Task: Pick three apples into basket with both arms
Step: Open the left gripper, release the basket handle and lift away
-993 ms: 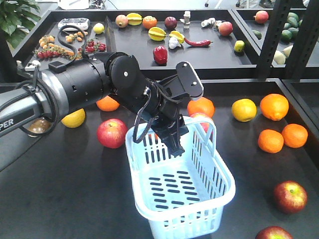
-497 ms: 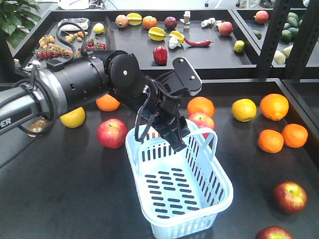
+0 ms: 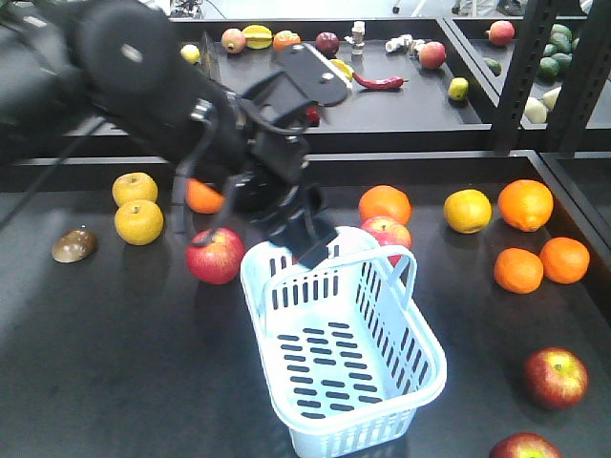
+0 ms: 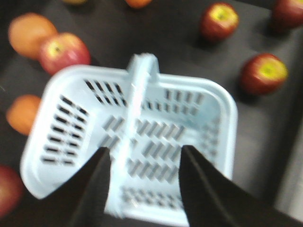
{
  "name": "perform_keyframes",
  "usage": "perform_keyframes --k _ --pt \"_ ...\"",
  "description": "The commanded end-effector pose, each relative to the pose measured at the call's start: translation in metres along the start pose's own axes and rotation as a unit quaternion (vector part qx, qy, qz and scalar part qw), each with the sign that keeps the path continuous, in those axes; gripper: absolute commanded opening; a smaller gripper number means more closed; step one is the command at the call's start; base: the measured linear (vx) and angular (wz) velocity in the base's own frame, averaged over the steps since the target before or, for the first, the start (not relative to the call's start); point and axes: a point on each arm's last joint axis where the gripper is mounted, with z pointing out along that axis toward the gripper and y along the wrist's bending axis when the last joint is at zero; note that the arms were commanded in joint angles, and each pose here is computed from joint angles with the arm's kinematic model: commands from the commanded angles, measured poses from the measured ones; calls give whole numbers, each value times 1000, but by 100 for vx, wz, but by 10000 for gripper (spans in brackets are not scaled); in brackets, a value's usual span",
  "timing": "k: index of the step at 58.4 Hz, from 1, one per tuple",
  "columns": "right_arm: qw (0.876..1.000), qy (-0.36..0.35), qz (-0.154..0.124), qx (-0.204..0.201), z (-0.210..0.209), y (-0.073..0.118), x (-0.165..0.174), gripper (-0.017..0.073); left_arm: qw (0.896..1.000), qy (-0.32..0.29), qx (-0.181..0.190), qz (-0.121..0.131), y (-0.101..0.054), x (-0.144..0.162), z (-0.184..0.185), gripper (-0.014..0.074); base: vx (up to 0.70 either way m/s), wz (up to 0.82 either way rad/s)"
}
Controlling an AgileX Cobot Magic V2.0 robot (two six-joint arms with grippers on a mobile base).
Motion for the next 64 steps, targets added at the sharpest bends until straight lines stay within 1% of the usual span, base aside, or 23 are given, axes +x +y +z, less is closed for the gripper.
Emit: perform_keyframes --k 1,5,10,14,19,24,29,35,39,43,46,50,54,58,64 --pt "999 -37 -8 -4 -1 1 -3 -5 999 -20 36 -14 -23 1 -49 219 0 0" --pt "999 -37 -8 -4 -1 1 -3 -5 997 -40 66 -21 -34 4 -61 151 0 0" --pt "999 -37 -8 -4 -1 1 -3 -5 992 -69 108 -14 -51 11 -75 62 0 0" --pt "999 -37 -8 -4 -1 1 -3 -5 988 -82 132 -12 -62 21 -82 -3 0 0" --pt "999 -37 -8 -4 -1 1 -3 -5 986 -85 142 -18 -73 39 -88 -8 0 0" --pt "999 -37 -8 -4 -1 1 -3 -5 986 -86 141 -29 -83 62 -92 -8 0 0" --pt "999 -37 -8 -4 -1 1 -3 -5 986 -97 129 -41 -92 87 -94 -8 0 0" --pt "999 -37 -8 -4 -1 1 -3 -5 985 -130 103 -56 -102 119 -97 -8 0 0" --pt "999 -37 -8 -4 -1 1 -3 -5 982 -161 78 -67 -107 139 -96 -8 0 0" --pt "999 -37 -8 -4 -1 1 -3 -5 976 -197 56 -81 -112 159 -95 -8 0 0" --pt "999 -37 -8 -4 -1 1 -3 -5 968 -226 45 -97 -116 174 -93 -8 0 0" --pt "999 -37 -8 -4 -1 1 -3 -5 959 -256 39 -118 -120 192 -89 -8 0 0" --pt "999 -37 -8 -4 -1 1 -3 -5 950 -276 41 -139 -125 209 -84 -8 0 0" --pt "999 -37 -8 -4 -1 1 -3 -5 945 -286 48 -151 -131 224 -80 -8 0 0" --pt "999 -37 -8 -4 -1 1 -3 -5 945 -284 51 -154 -135 240 -73 -8 0 0"
